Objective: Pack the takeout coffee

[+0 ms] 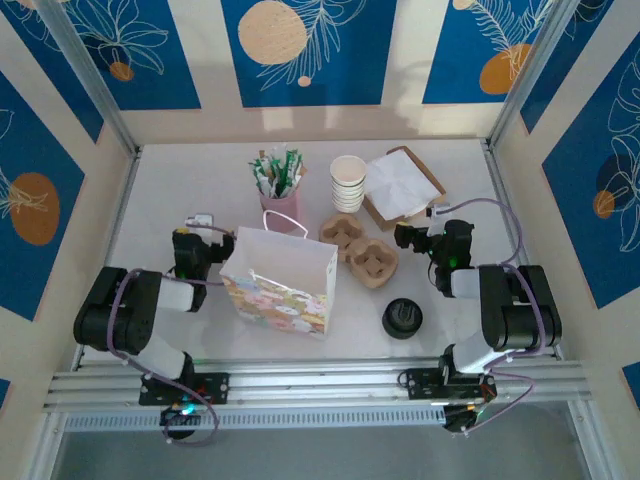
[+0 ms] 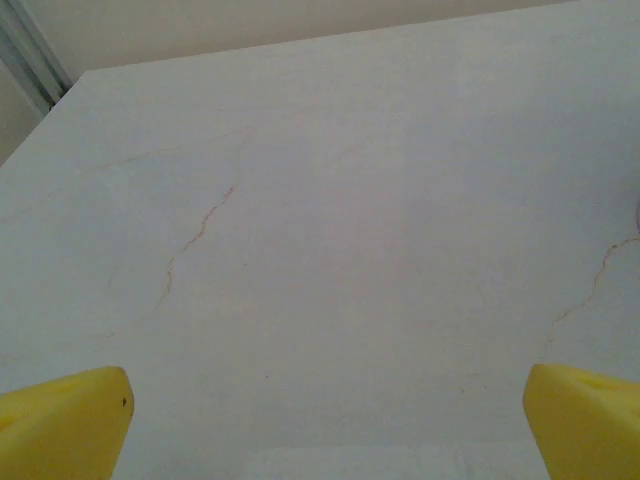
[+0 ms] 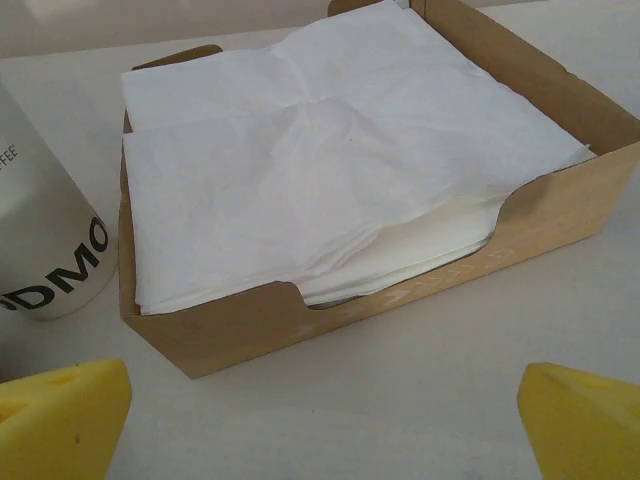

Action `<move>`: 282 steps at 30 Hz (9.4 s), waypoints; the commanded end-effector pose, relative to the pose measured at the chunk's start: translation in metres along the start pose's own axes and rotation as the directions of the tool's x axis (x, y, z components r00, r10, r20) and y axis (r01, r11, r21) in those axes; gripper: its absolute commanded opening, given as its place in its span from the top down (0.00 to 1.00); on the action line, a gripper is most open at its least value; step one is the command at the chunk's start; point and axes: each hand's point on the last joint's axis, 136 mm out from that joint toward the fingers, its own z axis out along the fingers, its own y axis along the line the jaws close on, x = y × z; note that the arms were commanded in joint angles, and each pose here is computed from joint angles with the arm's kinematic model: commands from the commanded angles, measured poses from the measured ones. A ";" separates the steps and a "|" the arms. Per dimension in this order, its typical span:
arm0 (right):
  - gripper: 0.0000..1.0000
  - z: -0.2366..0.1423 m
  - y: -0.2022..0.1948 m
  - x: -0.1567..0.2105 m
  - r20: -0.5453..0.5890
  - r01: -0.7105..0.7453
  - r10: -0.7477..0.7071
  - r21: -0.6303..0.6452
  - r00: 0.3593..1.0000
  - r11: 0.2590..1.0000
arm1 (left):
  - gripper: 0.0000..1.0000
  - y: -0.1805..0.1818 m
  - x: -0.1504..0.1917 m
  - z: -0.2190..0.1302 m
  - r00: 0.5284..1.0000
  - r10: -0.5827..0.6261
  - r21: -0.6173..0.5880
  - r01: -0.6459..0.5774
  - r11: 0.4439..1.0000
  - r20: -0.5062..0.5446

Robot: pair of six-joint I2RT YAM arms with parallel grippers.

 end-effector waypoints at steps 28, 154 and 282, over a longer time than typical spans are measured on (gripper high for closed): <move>0.01 0.001 0.001 -0.010 0.027 0.018 -0.018 -0.008 0.999 1.000 | 0.00 -0.005 -0.013 0.003 0.999 0.015 0.045 -0.017 0.999 0.037; 0.94 0.021 0.163 -0.151 -0.337 -0.365 0.463 0.317 0.820 0.876 | 0.39 -0.060 -0.133 -0.229 0.833 -0.129 0.426 0.400 0.812 -0.538; 0.58 -0.192 0.196 0.027 -0.611 -0.177 0.133 -0.011 0.780 0.984 | 0.22 0.060 -0.109 -0.283 0.853 -0.494 -0.110 0.482 0.869 -0.169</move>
